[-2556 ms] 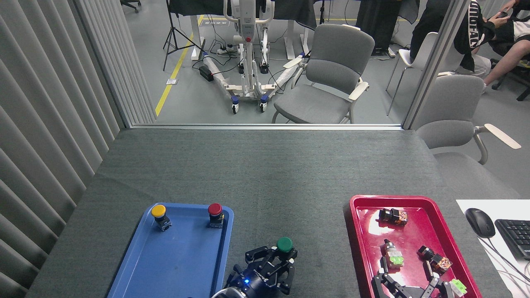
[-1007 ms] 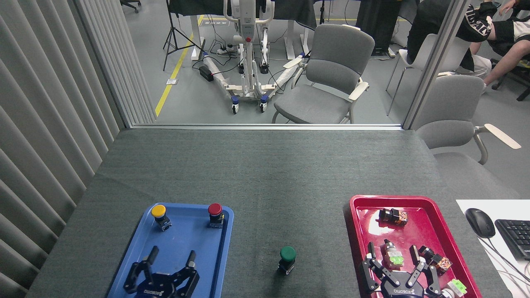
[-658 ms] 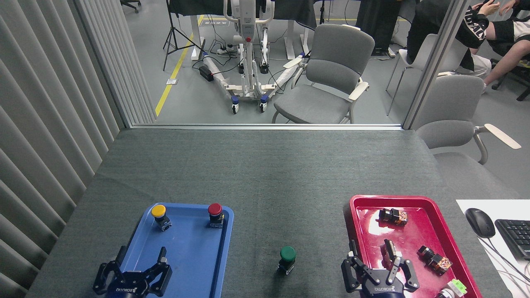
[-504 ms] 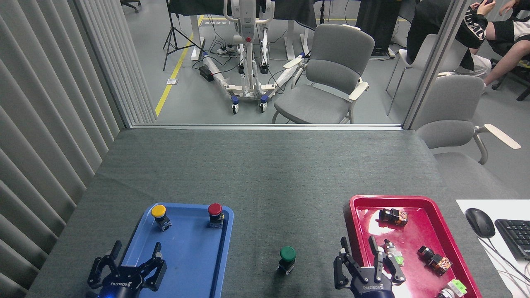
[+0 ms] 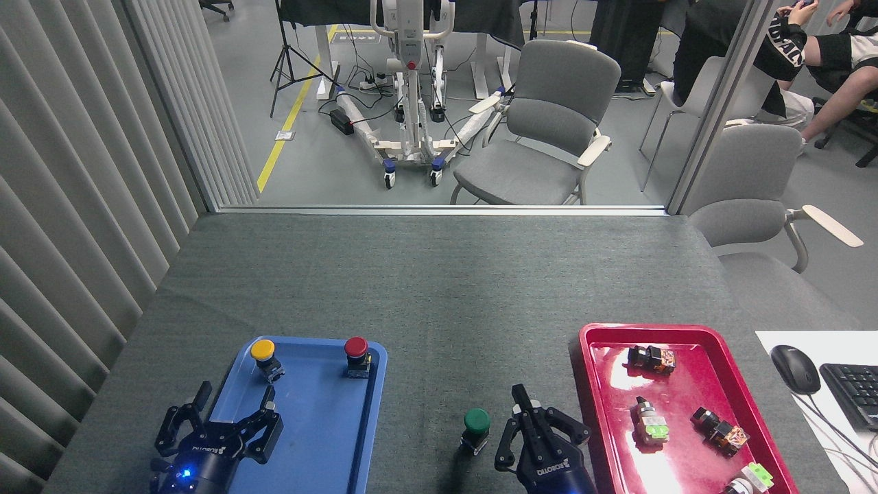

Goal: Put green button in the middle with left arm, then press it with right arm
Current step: 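Move the right hand over the green button, then press down on the green button with the right hand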

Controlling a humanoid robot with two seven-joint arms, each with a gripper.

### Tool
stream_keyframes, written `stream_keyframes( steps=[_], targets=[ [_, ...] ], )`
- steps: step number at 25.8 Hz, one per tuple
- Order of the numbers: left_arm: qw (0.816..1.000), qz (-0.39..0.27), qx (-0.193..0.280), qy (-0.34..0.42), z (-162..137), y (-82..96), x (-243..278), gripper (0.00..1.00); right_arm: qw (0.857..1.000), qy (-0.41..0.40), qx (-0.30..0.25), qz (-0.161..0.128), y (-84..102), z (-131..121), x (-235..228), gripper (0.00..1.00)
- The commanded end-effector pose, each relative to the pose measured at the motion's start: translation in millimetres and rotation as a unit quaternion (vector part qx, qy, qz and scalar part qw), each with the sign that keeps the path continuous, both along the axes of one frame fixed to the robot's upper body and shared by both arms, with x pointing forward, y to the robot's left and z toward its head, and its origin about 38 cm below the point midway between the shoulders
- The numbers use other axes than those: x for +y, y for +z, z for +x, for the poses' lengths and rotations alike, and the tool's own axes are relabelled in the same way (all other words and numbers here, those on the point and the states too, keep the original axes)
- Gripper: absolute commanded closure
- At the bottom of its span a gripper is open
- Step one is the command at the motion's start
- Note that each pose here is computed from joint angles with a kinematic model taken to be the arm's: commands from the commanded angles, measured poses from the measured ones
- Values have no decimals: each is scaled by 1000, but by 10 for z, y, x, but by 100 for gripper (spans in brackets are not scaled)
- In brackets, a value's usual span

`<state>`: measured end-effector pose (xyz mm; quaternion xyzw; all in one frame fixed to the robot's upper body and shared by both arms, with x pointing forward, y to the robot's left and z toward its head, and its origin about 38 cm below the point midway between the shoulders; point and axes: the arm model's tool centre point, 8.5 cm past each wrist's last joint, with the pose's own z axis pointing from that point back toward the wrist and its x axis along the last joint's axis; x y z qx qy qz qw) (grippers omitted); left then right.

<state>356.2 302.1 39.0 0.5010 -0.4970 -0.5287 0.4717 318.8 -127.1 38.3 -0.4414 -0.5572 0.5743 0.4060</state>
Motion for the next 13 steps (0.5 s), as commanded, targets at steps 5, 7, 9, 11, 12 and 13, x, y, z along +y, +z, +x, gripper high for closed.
stream_keyframes(
  steps=[5, 7, 9, 11, 12, 13],
  targets=[
    [1000, 4, 11, -2, -58, -54, 21, 0, 999, 18, 27, -24, -119, 73, 142, 100],
    [1000, 3, 12, -5, -65, -65, 17, 0, 999, 18, 33, -26, -145, 118, 155, 100],
    [1000, 2, 12, -7, -79, -63, 17, 0, 999, 19, 39, -26, -180, 151, 186, 100],
    [1000, 2, 17, -7, -125, -94, 22, 0, 998, 21, 50, -31, -259, 164, 202, 100],
    [1000, 2, 17, -7, -125, -94, 21, 0, 998, 22, 53, -35, -286, 175, 205, 100],
    [1000, 1, 17, -7, -131, -99, 21, 0, 997, 25, 56, -43, -318, 189, 213, 100]
  ],
)
